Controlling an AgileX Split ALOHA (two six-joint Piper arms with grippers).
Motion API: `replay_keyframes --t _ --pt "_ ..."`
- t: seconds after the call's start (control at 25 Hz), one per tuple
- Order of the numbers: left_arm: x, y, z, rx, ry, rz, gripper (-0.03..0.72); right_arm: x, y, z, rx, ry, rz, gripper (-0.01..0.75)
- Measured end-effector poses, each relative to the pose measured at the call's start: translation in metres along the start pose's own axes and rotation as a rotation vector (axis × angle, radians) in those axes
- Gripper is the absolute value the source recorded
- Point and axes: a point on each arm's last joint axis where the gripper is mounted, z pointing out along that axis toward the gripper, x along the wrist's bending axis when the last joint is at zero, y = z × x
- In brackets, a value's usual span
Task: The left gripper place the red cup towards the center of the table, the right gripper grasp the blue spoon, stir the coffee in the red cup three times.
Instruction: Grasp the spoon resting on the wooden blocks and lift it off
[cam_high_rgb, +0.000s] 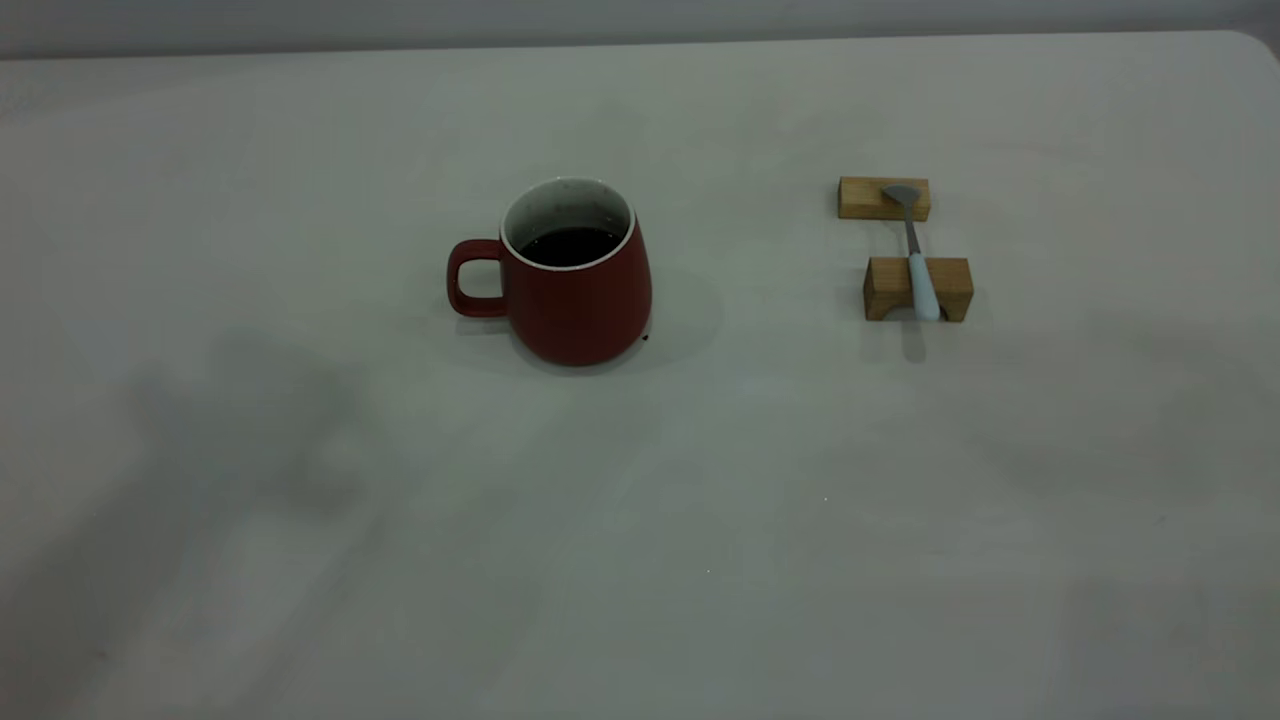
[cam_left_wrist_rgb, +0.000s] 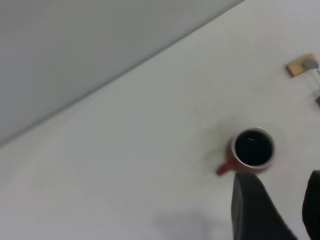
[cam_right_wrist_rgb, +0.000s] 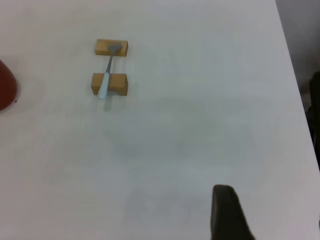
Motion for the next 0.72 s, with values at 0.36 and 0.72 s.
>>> replay_keyframes --t 0.36,0.72 --pt "-0.012 -0.158 -0.032 0.108 0.009 -0.145 0.310 0.000 0.000 0.000 0.000 0.000 0.001 0.472" --pt "-0.031 -0.285 -0.015 0.142 0.163 -0.354 0.310 0.000 0.000 0.000 0.000 0.000 0.001 0.472"
